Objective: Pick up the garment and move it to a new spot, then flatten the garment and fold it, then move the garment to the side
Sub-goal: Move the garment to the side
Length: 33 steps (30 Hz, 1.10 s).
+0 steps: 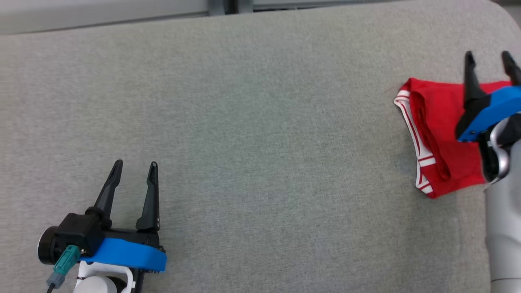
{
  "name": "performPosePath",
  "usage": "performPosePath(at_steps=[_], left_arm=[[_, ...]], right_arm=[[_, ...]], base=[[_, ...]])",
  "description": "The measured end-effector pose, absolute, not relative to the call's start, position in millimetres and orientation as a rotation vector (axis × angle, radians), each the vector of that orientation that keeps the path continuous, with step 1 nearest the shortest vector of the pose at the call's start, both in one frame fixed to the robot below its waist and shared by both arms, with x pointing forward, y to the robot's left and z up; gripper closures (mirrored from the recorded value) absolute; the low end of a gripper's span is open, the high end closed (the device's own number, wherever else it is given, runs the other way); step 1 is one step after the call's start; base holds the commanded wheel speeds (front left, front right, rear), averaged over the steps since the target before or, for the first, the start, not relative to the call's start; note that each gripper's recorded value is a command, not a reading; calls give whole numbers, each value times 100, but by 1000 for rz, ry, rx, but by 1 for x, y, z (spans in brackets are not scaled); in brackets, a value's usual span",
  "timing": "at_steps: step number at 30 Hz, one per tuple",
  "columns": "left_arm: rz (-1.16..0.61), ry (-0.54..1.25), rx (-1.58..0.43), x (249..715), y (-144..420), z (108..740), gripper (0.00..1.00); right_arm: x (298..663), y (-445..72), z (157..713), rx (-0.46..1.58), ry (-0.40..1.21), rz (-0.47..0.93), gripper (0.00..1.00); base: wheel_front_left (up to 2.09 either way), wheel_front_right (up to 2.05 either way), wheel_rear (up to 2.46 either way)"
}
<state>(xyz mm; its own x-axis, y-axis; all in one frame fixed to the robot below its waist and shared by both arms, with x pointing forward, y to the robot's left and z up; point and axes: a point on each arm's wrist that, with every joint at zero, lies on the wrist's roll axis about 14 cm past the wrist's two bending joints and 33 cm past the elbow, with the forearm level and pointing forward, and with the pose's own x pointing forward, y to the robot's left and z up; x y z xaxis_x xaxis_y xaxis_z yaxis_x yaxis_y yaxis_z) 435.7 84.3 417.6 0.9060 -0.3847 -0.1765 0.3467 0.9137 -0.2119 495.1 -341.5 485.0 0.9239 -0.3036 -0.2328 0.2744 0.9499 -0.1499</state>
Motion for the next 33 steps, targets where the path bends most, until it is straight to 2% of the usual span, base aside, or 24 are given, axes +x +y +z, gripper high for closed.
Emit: performPosePath(at_steps=[6,13,24,33], left_arm=[[-283,156,-195,428,109,440,0],[-158,141,-202,400,143,447,0],[-44,197,-214,351,169,430,0],[-51,198,-221,340,165,430,0]], right_arm=[[495,-281,499,-67,151,-167,0],[459,-227,491,-14,115,-52,0],[401,-179,478,82,72,65,0],[377,-177,464,136,89,56,0]], base=[[0,0,0],[0,0,0],[0,0,0],[0,0,0]])
